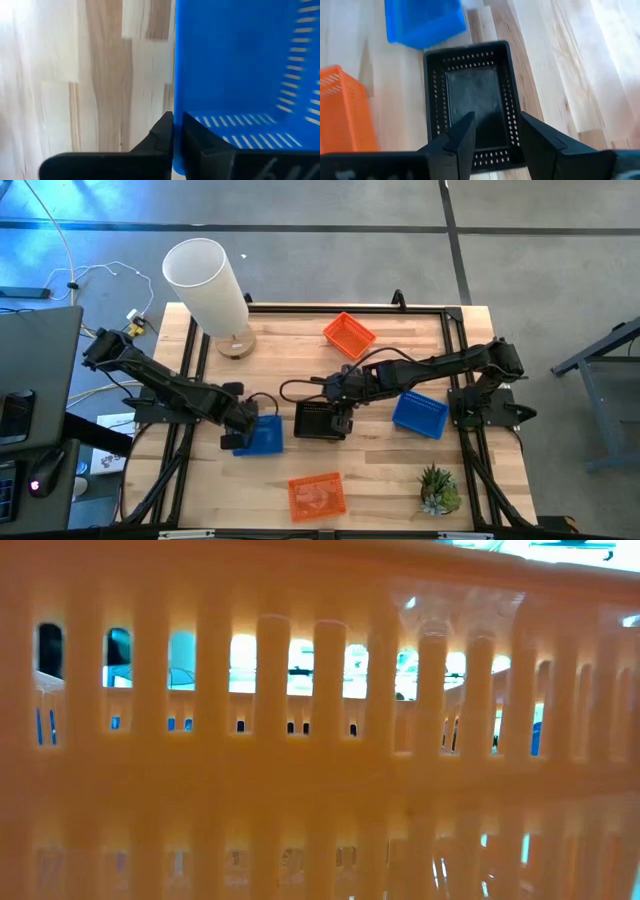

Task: Stack baskets by color
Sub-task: Stack the left blue bin on the right blue bin

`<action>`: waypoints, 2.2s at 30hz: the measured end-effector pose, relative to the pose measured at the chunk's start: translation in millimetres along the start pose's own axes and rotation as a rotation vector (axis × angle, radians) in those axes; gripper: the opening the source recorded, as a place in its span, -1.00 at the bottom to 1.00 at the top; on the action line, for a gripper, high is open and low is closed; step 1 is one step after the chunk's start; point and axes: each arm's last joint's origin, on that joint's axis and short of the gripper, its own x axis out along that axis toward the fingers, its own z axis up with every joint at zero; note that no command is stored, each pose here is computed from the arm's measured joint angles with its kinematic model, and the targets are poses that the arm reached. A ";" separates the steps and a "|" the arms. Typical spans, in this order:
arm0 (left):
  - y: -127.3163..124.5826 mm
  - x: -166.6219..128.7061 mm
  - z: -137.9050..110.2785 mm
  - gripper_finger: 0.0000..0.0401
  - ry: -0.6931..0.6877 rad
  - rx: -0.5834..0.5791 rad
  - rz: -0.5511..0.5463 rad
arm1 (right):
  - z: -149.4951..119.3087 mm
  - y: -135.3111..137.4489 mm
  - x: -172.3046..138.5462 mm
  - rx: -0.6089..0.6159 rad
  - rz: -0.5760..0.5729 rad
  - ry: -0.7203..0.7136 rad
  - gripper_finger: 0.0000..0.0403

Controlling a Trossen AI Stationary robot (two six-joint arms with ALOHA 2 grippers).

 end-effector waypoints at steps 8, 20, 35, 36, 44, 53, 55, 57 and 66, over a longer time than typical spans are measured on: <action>1.4 -24.6 9.6 -1.00 -0.086 0.006 0.010 | 6.3 3.6 -0.4 -0.014 0.023 -0.069 -0.34; 2.5 -56.5 22.6 -1.00 -0.136 0.055 0.040 | 17.3 6.0 -2.1 -0.107 -0.013 -0.197 -0.24; 4.8 -85.1 31.6 -1.00 -0.178 0.091 0.069 | 49.9 13.2 -15.9 -0.229 0.024 -0.548 -0.03; 5.1 -86.2 31.4 -1.00 -0.174 0.092 0.071 | 52.4 13.1 -18.4 -0.236 0.021 -0.555 -0.03; 6.8 -87.4 30.5 -1.00 -0.159 0.090 0.077 | 74.3 12.6 -45.7 -0.272 0.002 -0.572 -0.03; 9.8 -72.6 38.8 -1.00 -0.066 0.072 0.109 | 78.0 16.1 -27.7 -0.323 -0.010 -0.468 -0.03; 8.6 -69.5 40.6 -1.00 -0.054 0.084 0.114 | 76.7 16.9 -18.9 -0.360 -0.002 -0.446 -0.03; 7.3 -66.5 42.1 -1.00 -0.041 0.093 0.114 | 75.8 17.5 -10.8 -0.375 -0.003 -0.429 -0.03; 2.1 -55.7 50.1 -1.00 -0.032 0.080 0.126 | 67.8 19.8 36.3 -0.369 -0.007 -0.329 -0.03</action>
